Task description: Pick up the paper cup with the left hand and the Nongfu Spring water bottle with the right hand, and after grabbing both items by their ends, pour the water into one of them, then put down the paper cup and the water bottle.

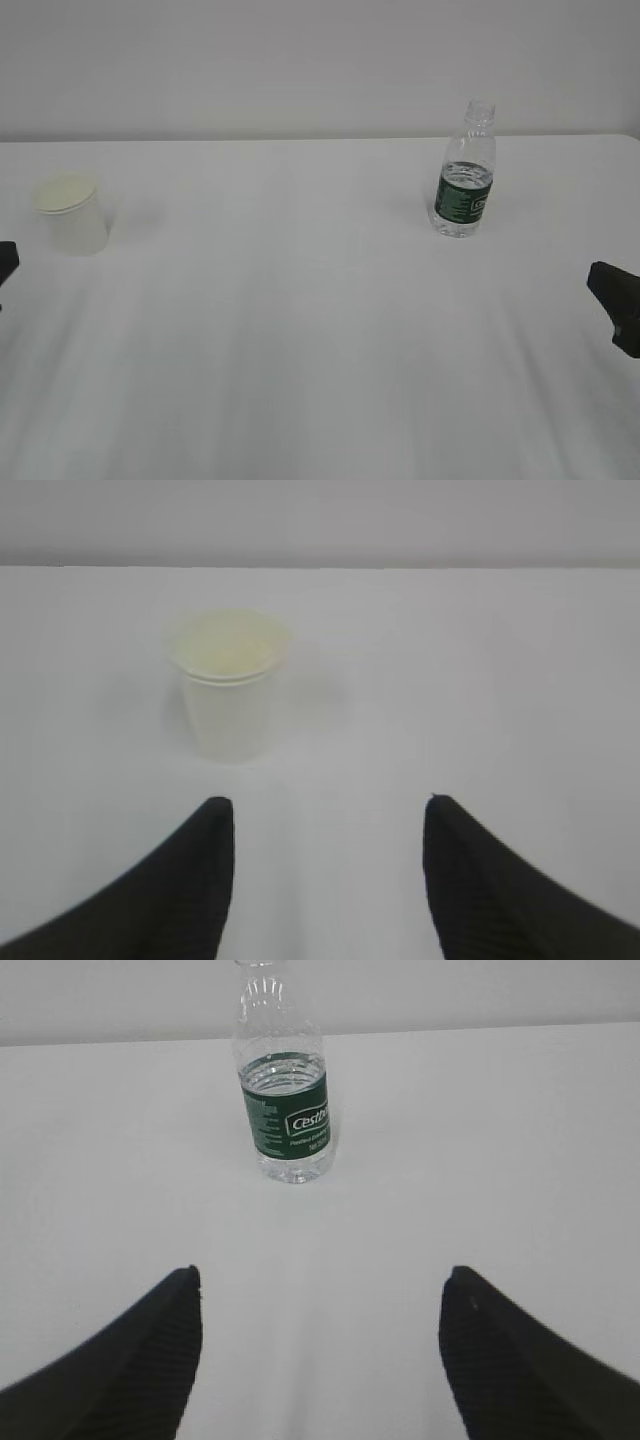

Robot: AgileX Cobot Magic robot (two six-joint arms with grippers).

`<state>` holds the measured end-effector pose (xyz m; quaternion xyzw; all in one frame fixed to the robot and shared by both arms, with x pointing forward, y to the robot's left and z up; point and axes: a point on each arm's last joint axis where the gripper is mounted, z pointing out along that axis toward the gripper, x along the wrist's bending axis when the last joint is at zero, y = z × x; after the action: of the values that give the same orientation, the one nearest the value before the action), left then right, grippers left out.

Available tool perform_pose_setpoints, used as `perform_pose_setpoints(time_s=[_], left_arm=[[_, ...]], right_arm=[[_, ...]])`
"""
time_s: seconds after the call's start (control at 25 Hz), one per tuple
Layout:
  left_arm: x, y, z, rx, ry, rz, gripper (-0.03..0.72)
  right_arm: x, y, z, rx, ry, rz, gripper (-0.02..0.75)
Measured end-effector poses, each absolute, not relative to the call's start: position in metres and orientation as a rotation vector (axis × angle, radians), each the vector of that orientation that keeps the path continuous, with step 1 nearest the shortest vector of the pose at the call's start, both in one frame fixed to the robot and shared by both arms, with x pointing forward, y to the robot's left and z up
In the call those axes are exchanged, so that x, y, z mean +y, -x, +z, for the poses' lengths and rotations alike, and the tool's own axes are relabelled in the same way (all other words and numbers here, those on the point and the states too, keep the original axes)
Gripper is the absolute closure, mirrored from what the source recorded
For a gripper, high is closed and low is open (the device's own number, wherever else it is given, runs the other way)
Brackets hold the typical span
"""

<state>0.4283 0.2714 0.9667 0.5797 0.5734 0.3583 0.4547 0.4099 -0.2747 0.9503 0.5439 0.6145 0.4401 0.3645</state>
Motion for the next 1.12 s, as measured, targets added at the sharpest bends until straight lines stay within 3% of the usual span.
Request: perform_pose_setpoints(time_s=[0.24,0.6,1.12], left_arm=[[0.259,-0.422,0.946,1.392,-1.508,0.823,0.258],[0.268,-0.406,0.930,1.429,-1.432,0.872,0.258],[0.268,-0.411,0.899,1.446,-1.521,0.880,0.258]], right_arm=[[-0.272,-0.411,0.948,1.598,-1.384,1.152,0.183],[-0.265,-0.421,0.920,1.726,-1.418,1.132,0.183],[-0.259,-0.432,0.911,1.698,-1.299,1.238,0.183]])
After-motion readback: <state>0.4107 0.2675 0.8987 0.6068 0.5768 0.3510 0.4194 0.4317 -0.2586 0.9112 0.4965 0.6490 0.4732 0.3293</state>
